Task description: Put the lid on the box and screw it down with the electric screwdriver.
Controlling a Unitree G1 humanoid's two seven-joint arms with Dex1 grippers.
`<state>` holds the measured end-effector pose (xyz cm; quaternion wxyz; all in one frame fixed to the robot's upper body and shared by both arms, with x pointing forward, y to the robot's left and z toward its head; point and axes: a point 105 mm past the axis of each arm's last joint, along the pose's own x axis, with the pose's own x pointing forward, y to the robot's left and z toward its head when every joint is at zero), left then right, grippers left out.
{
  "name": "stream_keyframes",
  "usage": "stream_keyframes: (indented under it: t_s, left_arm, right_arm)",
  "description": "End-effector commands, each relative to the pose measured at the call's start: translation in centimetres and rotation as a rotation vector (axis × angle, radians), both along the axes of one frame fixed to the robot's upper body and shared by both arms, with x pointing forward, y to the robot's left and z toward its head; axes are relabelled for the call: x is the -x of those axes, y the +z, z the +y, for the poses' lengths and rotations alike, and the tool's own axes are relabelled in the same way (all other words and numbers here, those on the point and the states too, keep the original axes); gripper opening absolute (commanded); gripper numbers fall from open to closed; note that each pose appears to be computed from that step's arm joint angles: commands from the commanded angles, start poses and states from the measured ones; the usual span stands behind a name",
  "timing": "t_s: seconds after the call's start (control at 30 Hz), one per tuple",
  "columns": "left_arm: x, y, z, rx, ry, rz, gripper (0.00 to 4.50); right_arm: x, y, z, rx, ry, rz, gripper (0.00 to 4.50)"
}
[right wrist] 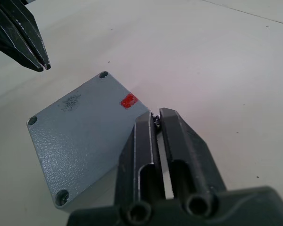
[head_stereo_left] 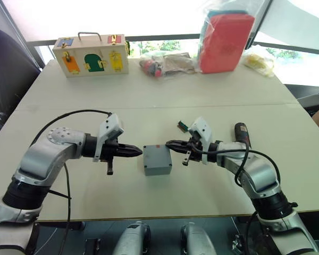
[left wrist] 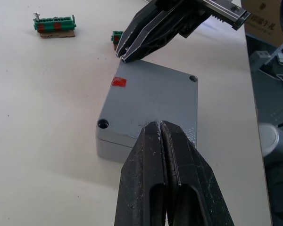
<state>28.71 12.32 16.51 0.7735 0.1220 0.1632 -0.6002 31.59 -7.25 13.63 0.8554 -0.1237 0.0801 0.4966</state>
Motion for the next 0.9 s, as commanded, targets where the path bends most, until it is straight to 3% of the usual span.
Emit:
stream_keyframes:
  t_s: [0.03,0.13,0.23,0.33,0.43,0.47,0.57,0.67,0.9]
  left_arm:
    - [0.1,0.8,-0.4,0.009,-0.021,-0.026,0.00]
    - [0.1,0.9,-0.6,0.014,-0.025,-0.032,0.00]
    - [0.0,1.5,-1.2,0.032,-0.046,-0.050,0.00]
    - [0.0,2.2,-2.0,0.048,-0.085,-0.074,0.00]
    - [0.1,3.0,-3.3,0.062,-0.152,-0.107,0.00]
    - [0.2,3.2,-3.8,0.068,-0.178,-0.120,0.00]
    - [0.4,3.6,-5.0,0.080,-0.234,-0.146,0.00]
    - [0.7,3.7,-5.9,0.075,-0.294,-0.173,0.00]
    - [1.0,2.7,-6.9,0.040,-0.385,-0.222,0.00]
  right_arm:
    - [0.1,0.9,-0.1,-0.004,0.009,-0.031,1.88]
    - [0.2,1.4,-0.6,0.004,0.005,-0.038,3.20]
    - [0.4,3.8,-1.8,-0.031,-0.025,-0.050,4.14]
    - [0.4,6.9,-3.9,-0.092,-0.106,-0.017,4.14]
    - [-0.4,9.1,-7.5,-0.045,-0.263,0.067,4.14]
    - [-0.6,9.7,-8.8,-0.030,-0.329,0.118,4.33]
    - [-0.5,10.3,-11.5,0.013,-0.475,0.254,4.33]
    - [-0.1,9.8,-14.4,0.083,-0.582,0.362,4.33]
    - [1.6,6.0,-20.2,0.269,-0.790,0.641,4.33]
